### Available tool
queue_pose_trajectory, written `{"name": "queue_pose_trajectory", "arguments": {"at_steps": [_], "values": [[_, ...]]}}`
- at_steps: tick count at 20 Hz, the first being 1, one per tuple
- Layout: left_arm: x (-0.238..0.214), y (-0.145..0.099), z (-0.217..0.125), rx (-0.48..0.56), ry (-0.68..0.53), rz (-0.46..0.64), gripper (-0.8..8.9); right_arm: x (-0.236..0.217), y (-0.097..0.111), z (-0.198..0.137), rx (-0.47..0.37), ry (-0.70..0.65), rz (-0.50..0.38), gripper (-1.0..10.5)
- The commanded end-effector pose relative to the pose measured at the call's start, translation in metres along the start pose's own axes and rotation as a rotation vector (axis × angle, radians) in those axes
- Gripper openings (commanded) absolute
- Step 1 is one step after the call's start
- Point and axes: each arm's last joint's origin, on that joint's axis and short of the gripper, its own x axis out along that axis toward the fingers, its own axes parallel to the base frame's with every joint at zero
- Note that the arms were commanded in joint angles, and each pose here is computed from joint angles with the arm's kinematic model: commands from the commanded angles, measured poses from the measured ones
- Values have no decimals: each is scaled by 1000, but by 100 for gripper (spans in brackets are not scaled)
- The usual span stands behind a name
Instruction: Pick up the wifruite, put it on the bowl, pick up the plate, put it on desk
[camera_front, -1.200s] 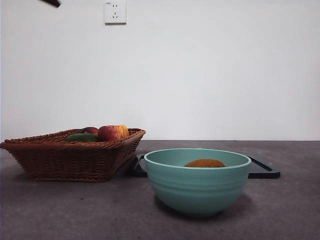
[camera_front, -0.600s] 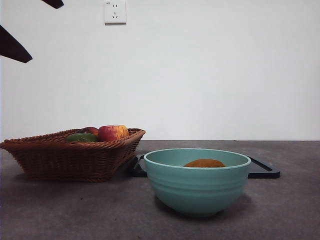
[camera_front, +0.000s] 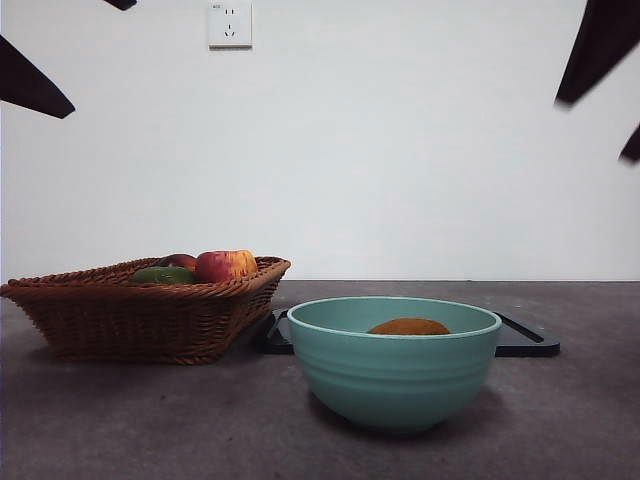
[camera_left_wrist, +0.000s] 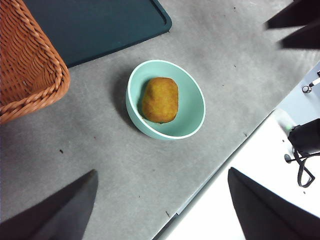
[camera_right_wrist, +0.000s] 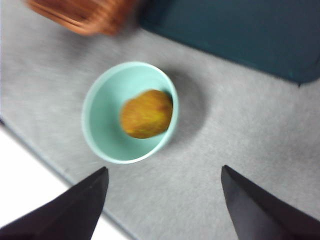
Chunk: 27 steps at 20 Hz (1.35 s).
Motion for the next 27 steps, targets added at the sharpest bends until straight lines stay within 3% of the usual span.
{"name": "queue_pose_trajectory", "arguments": {"at_steps": [1,3,15,19,25,27], "values": [[-1,-2,2,14,-7,-11,407,24,-1,1,39,24,0,342],[-1,-2,2,14,-7,-11,407,47,-2,-2,34,36,-21,278],[-1,-2,2,16,-5,-11,407,120,6,2,-24,50,-170,202],[-1,-2,2,16,-5,-11,407,134,2,2,-22,76,-176,192],[-1,-2,2,16,-5,-11,407,144,0,1,-27,92,-176,16],[-1,-2,2,16,-4,-11,407,143,0,2,-29,86,-174,11]]}}
